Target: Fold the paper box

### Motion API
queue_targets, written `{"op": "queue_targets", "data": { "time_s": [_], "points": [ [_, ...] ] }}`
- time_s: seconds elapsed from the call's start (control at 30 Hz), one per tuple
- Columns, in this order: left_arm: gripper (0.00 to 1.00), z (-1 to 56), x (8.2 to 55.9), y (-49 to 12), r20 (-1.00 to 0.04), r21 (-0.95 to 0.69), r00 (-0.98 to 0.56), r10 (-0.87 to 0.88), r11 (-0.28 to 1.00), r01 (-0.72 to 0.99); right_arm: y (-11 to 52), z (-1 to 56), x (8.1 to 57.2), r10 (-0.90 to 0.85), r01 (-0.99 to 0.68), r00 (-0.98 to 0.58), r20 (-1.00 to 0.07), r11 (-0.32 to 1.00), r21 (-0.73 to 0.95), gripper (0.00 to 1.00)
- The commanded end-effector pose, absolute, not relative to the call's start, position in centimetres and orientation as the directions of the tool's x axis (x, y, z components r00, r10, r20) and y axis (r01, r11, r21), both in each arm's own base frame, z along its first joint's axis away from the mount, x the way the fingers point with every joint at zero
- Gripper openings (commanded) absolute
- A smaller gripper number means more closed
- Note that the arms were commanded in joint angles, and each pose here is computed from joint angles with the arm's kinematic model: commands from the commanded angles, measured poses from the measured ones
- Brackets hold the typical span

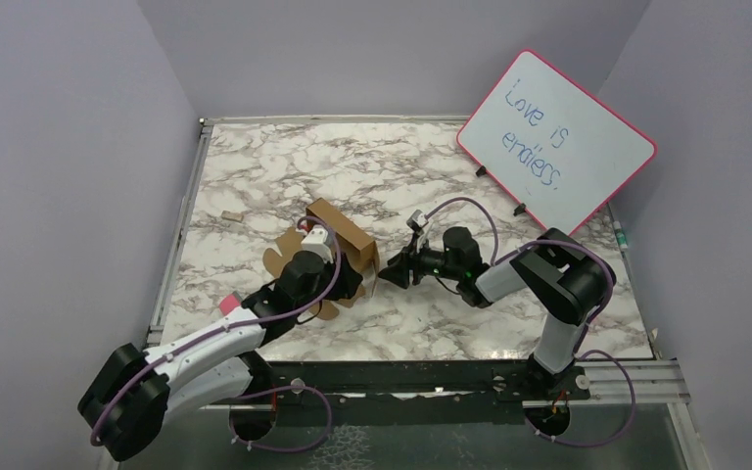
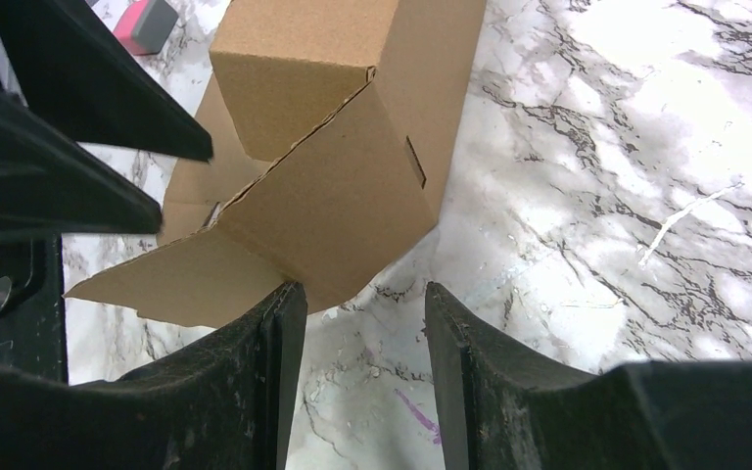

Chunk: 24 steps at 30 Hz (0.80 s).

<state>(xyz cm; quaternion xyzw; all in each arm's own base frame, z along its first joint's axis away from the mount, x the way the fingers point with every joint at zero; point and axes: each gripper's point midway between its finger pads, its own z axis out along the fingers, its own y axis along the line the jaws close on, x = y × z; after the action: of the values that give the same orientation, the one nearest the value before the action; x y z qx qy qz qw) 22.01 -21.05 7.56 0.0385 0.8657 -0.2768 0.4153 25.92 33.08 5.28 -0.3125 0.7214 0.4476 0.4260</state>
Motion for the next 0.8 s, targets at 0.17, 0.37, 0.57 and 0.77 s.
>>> {"op": "queue_targets", "data": {
  "time_s": [0.17,0.37,0.57,0.77],
  "points": [
    [0.55,12.5,24.3,-18.4,-0.788,-0.448,-0.548,-0.279,0.871,0.202,34.0,6.0,26.4,-0.049,-0.850,-0.394,-0.918,0.399,0.344,0.53],
    [0.58,14.9,27.4,-17.8,-0.705,-0.634,-0.521,-0.482,0.758,0.156,34.0,5.7,26.1,-0.055,-0.850,-0.395,-0.917,0.401,0.342,0.54],
    [0.60,17.2,30.2,-17.2,-0.594,-0.780,-0.502,-0.629,0.603,0.166,34.0,5.8,26.1,-0.057,-0.851,-0.385,-0.921,0.408,0.330,0.54],
    [0.61,16.8,32.7,-15.3,-0.527,-0.826,-0.463,-0.713,0.558,0.081,33.9,5.7,26.1,-0.061,-0.852,-0.379,-0.924,0.413,0.322,0.55]
  ]
}}
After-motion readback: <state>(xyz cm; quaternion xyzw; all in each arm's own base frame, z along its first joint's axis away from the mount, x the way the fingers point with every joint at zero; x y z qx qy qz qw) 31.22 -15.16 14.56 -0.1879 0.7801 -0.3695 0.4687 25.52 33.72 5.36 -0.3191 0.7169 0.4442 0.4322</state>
